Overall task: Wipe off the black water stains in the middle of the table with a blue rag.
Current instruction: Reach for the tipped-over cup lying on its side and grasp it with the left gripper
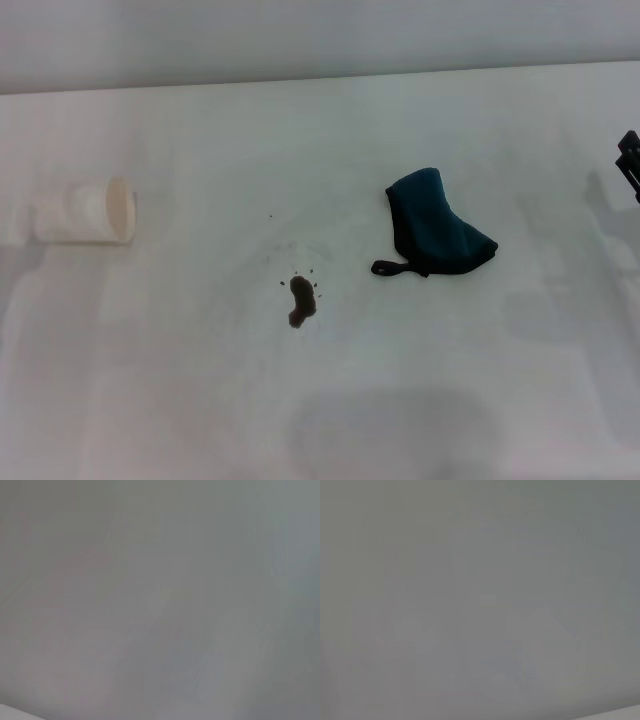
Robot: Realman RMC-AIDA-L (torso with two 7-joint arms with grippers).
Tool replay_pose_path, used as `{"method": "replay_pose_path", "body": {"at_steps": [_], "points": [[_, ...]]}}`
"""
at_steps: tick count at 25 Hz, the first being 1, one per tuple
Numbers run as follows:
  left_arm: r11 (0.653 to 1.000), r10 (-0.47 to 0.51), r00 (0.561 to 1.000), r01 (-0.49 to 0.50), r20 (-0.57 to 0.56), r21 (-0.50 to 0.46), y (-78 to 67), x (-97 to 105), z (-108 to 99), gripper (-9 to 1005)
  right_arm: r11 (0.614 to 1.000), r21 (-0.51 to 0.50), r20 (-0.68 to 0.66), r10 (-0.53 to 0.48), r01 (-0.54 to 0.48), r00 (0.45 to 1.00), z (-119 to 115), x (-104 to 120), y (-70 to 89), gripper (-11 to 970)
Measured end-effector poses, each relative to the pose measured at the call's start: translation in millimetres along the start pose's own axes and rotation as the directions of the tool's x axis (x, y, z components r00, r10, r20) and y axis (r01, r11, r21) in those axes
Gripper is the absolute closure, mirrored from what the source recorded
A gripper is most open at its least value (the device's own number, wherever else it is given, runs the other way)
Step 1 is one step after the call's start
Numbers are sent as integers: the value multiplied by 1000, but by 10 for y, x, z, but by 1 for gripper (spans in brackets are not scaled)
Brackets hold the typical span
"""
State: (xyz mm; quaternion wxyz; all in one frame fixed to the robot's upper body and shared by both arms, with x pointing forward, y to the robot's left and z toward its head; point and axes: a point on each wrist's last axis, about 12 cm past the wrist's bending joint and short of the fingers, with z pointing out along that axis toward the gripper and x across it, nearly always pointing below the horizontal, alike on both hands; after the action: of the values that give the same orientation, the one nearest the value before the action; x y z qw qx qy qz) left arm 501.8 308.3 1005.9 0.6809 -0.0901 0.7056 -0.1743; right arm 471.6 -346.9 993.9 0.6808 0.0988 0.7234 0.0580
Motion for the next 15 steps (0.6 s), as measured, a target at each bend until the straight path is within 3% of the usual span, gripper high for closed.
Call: {"method": "replay_pose_path", "body": {"at_steps": [15], "points": [[999, -41, 999, 41, 17, 1, -81, 20, 32, 107, 1000, 9, 17, -14, 14, 1000, -23, -40, -72, 89]]}}
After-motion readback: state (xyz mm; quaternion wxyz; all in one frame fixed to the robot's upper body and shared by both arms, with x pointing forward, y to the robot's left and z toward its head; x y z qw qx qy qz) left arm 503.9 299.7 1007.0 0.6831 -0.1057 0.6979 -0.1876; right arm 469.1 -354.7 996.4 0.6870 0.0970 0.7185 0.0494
